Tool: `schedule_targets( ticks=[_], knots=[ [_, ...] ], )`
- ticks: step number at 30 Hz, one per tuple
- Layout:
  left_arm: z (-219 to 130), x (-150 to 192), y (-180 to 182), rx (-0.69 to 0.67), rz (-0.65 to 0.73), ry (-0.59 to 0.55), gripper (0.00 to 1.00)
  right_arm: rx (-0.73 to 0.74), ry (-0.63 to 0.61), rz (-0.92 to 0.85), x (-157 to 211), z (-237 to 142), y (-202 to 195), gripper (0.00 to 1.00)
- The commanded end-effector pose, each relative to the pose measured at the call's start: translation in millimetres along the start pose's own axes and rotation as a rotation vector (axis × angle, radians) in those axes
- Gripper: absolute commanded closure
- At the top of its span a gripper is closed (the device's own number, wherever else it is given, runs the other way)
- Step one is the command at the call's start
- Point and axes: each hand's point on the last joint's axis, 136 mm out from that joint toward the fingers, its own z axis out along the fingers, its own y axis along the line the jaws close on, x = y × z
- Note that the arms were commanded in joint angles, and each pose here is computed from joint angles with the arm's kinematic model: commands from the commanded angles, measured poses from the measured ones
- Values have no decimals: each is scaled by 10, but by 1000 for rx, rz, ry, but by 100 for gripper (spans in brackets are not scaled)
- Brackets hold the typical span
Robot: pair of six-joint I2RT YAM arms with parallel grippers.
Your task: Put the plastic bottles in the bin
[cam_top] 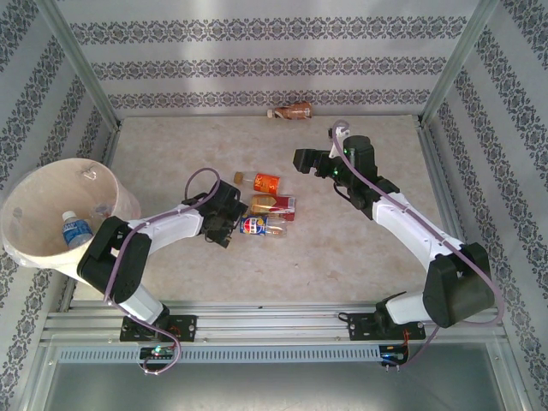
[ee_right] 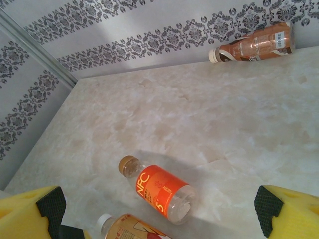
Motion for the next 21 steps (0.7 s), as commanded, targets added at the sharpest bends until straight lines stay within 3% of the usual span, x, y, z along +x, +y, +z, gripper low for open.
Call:
schedule_targets(
  ticks=[1, 12, 18, 21],
  knots=[
    [55, -56, 38, 27, -51, -49, 15, 18, -6, -30, 2, -39, -21, 2],
    [-16, -218, 95, 50, -12, -141, 43, 14, 4, -31, -18, 8, -5, 2],
    [-263, -311, -169, 163, 128, -206, 44, 10, 1, -36, -36, 14, 12, 2],
    [-494, -421, -242, 154, 230, -287, 44, 1, 0, -44, -60, 19, 37, 2]
  ],
)
